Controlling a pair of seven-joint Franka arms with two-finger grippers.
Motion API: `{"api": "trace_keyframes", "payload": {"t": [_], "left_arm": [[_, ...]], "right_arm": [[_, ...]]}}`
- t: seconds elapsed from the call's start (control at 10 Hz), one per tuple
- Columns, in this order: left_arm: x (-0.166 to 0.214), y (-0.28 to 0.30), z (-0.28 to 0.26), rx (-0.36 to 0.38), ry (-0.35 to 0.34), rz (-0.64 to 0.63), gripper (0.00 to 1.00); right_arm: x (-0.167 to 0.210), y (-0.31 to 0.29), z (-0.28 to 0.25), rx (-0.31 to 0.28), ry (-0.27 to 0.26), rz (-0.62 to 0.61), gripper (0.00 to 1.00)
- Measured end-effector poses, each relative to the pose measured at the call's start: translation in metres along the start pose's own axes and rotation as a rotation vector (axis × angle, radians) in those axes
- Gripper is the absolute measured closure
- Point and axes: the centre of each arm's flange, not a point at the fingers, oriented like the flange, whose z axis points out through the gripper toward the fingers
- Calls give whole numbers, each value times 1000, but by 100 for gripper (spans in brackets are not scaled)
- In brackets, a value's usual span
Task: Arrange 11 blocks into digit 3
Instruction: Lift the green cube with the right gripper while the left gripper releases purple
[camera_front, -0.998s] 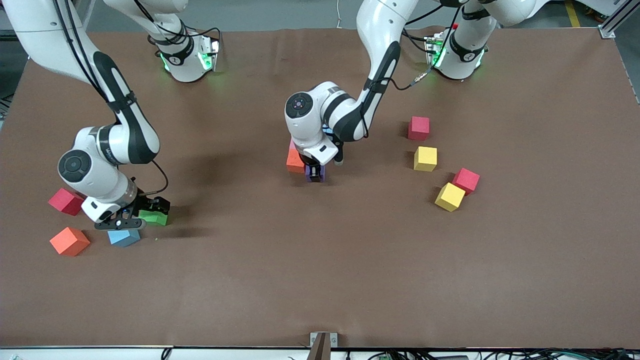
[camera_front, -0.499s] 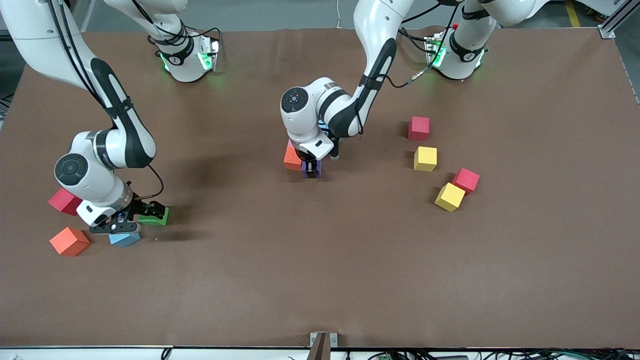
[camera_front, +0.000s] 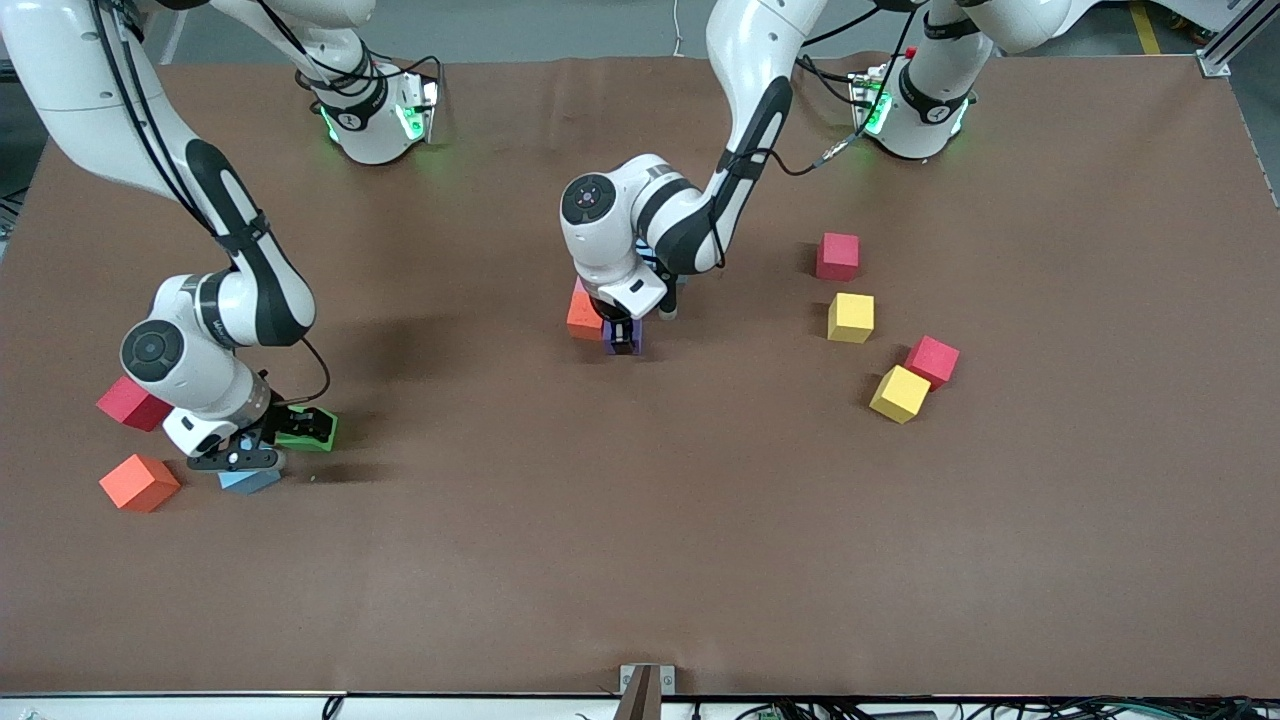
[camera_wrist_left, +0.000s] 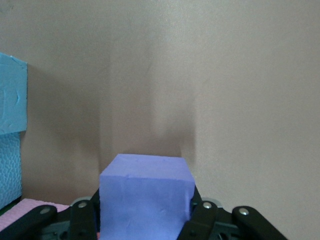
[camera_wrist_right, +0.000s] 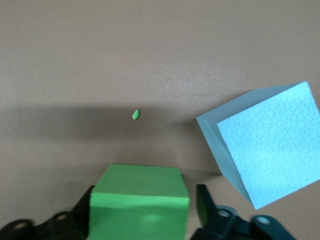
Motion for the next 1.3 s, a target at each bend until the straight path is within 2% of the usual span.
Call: {"api": "trace_keyframes", "payload": {"t": [0.1,0.4,0.7,1.0,1.3], "left_arm": [[0,0,1,1,2,0,39],[1,0,1,1,2,0,1],[2,0,-11,20,19,13,0],[15,12,-63,55,33,47,0],[76,59,-94,76,47,94,0]], "right_arm": [[0,-2,-1,1,-5,3,37],[6,-21,-11,0,-67,30,37],[25,-72,-66,-19,-108,69,37],[26,-161,-96,45,-102,87,37],[11,-254,-110,66,-85,106,37]]}}
